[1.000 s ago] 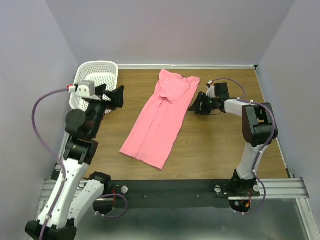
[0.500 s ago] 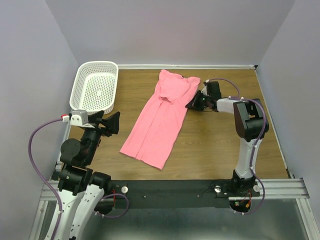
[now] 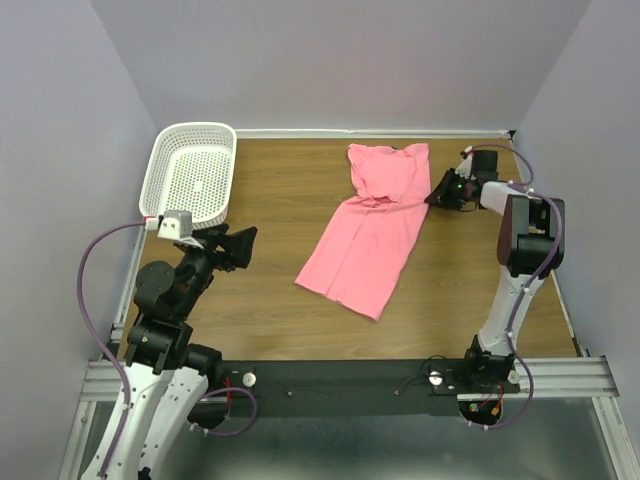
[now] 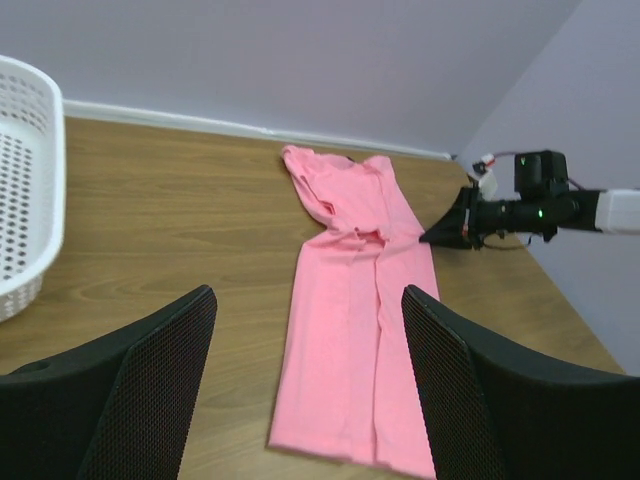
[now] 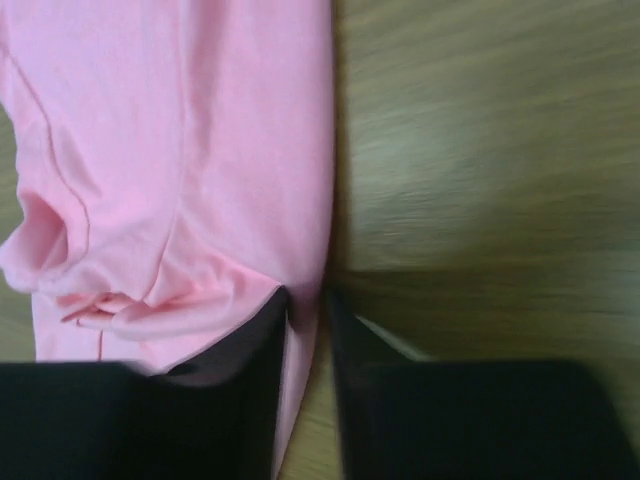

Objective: Fold and stack the t-shirts

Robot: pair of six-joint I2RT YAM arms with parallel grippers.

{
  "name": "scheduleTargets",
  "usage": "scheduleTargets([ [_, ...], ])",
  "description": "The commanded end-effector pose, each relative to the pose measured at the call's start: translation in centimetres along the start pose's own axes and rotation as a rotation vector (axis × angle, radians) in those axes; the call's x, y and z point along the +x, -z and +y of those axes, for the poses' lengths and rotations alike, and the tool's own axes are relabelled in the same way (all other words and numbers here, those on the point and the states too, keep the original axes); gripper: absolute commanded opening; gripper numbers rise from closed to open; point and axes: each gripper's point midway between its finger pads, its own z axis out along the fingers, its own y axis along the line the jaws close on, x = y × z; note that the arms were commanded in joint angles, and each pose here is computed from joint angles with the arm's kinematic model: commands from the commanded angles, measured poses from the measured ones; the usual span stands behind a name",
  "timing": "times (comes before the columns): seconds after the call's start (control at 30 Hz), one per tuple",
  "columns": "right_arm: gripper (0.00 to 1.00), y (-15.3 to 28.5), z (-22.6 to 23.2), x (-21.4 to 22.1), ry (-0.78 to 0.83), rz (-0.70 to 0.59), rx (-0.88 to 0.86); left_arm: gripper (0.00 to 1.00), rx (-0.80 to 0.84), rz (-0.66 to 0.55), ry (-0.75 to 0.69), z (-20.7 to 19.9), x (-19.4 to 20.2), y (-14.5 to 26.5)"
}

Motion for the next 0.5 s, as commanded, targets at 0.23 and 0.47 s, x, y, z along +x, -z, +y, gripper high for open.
scheduleTargets([
  [0.23,0.82,9.1,-2.3,7.7,0.671,0.29,-0.194,0.77,0.127,0.269,0.223,-1.2,8.7,-1.4],
  [0.47,0.82,14.4,7.0,21.6,1.46,0.385,-0.605,0.75,0.083,0.493,0.275,-1.9,16.0,-2.3],
])
